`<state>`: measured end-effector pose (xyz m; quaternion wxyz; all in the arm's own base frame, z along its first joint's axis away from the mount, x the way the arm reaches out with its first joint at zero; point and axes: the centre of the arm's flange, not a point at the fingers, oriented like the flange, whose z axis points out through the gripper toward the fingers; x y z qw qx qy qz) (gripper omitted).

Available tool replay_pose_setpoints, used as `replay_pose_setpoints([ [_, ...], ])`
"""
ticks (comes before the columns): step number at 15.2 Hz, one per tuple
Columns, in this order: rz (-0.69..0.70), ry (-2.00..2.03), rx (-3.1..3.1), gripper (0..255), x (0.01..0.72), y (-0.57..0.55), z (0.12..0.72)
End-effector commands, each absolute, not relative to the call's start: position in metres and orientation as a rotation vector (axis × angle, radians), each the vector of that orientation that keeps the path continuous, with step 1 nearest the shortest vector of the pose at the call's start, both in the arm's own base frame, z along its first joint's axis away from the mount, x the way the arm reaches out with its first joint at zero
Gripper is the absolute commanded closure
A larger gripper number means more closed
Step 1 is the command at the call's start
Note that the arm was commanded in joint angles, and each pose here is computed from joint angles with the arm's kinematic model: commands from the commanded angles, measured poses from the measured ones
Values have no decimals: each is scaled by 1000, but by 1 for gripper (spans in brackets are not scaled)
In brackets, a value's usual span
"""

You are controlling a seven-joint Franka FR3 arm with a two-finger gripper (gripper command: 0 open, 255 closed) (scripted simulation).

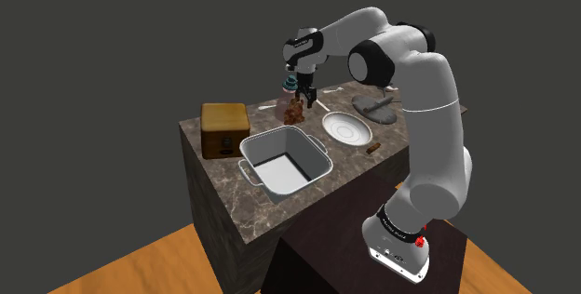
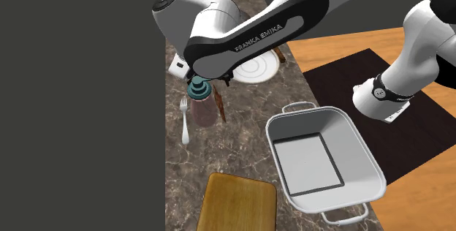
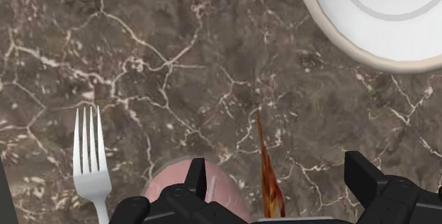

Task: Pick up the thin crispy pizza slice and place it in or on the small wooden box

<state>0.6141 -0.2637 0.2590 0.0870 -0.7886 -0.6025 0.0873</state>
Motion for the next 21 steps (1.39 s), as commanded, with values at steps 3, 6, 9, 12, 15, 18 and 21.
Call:
replay_pose_setpoints([
  [3,260,-1795,-2349,255,614,-264,259],
  [6,260,-1795,-2349,255,614,-264,259],
  [9,260,-1795,-2349,255,614,-264,259],
  [12,260,-1794,-2349,255,614,-264,269],
  [15,260,-1795,-2349,255,614,-264,285],
  [18,260,-1795,-2349,255,614,-264,301],
  [21,260,-1795,-2349,255,614,-264,317],
])
